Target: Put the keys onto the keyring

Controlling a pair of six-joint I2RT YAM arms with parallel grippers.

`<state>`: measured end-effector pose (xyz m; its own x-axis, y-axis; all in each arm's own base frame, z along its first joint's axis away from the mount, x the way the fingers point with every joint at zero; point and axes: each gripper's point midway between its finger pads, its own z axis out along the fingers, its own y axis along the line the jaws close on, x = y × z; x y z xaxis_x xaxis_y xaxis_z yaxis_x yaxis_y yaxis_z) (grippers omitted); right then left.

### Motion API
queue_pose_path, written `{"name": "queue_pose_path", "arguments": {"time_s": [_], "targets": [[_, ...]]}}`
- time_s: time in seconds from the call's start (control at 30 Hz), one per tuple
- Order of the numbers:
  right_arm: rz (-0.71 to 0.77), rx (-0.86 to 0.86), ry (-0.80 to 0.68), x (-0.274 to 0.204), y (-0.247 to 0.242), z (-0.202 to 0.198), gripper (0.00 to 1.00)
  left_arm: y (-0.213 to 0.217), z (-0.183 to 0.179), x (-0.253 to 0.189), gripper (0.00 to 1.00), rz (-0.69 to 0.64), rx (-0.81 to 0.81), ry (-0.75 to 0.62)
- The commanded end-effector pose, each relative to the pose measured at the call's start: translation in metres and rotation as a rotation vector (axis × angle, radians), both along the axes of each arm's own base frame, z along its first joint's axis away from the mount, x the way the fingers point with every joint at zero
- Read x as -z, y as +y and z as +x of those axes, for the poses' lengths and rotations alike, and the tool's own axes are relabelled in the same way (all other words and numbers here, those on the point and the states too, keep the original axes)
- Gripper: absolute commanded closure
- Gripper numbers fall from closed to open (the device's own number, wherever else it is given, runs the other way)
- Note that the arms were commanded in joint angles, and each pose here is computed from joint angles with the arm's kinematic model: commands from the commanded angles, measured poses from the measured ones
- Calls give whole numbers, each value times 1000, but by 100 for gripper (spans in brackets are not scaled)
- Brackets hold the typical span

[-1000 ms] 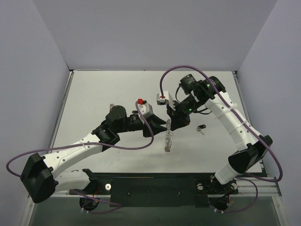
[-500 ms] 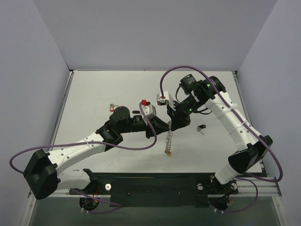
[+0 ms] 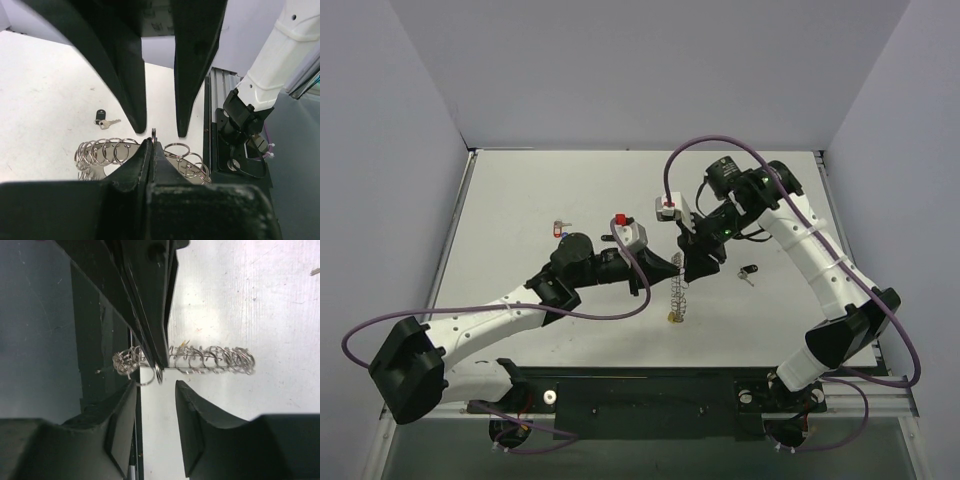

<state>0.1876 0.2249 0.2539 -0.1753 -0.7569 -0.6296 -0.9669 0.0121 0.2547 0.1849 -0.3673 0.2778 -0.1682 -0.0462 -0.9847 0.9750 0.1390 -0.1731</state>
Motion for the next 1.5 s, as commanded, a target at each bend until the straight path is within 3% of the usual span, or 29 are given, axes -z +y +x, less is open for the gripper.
{"name": "queue_pose_path", "arguments": {"time_s": [0.0, 0.17, 0.47, 1.47], "targets": [[132, 2, -26, -28, -7, -1, 62, 16, -5, -53, 100, -274, -63, -65], [301, -54, -144, -47, -11, -2, 48, 35, -9, -72, 100, -470, -123, -89], [420, -135, -187, -43, 6, 5, 49, 37, -14, -85, 100, -539, -104, -86], [414, -152, -89, -44, 30, -6, 89, 30, -14, -84, 100, -527, -96, -90]]}}
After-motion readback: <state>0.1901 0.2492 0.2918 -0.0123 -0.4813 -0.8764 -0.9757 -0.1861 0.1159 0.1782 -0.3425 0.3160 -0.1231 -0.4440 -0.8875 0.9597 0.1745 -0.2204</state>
